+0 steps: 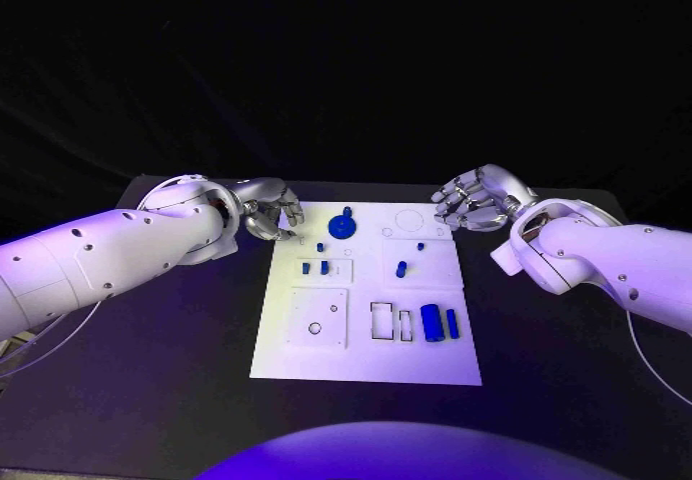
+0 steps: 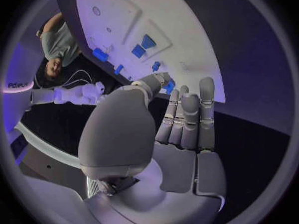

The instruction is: Assemble the parts on the task board

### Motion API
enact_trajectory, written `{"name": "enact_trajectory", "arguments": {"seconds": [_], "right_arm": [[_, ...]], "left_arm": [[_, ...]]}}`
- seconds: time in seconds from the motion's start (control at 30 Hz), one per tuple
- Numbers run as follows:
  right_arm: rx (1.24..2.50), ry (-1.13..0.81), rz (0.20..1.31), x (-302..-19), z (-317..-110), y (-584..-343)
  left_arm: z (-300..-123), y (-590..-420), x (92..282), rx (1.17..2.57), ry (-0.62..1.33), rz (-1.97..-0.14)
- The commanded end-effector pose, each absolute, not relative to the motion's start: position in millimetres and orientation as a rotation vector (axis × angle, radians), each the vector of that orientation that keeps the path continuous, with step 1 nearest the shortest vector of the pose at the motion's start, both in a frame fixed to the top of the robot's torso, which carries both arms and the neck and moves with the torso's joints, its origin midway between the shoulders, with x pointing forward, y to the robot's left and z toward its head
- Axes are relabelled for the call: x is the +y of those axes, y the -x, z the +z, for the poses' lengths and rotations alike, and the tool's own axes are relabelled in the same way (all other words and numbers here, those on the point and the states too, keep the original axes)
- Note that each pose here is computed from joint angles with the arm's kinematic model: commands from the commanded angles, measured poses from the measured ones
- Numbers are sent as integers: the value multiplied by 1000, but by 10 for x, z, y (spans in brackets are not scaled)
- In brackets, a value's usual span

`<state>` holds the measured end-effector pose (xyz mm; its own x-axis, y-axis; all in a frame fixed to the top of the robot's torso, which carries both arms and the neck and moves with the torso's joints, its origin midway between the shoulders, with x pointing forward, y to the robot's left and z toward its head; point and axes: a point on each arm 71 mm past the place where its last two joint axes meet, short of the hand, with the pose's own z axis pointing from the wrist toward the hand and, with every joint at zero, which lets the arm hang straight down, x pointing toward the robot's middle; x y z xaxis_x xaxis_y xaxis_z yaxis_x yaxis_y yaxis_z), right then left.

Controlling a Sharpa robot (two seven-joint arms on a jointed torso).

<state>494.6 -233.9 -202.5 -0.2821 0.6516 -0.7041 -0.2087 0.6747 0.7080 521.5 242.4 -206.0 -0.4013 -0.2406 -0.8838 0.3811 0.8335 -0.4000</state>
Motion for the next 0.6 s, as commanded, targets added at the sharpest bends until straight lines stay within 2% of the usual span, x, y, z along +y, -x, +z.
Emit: {"name": "enact_trajectory", "arguments": {"seconds": [0.03,0.13,0.3,0.43,0.6], "right_arm": [[1796,-44,690,-2255,-2117,-4930],[1812,99,592,-2194,-2142,-4937],[1823,219,504,-2108,-2170,-4951],[1818,279,457,-2048,-2183,-4976],[1804,318,432,-1979,-2188,-4999]], "left_arm": [[-1961,-5228,2518,1797,173,-861],[-1882,-5219,2654,1708,399,-1015],[-1794,-5165,2733,1582,659,-1236],[-1732,-5098,2737,1511,743,-1356],[-1694,-5043,2723,1479,771,-1415]]}}
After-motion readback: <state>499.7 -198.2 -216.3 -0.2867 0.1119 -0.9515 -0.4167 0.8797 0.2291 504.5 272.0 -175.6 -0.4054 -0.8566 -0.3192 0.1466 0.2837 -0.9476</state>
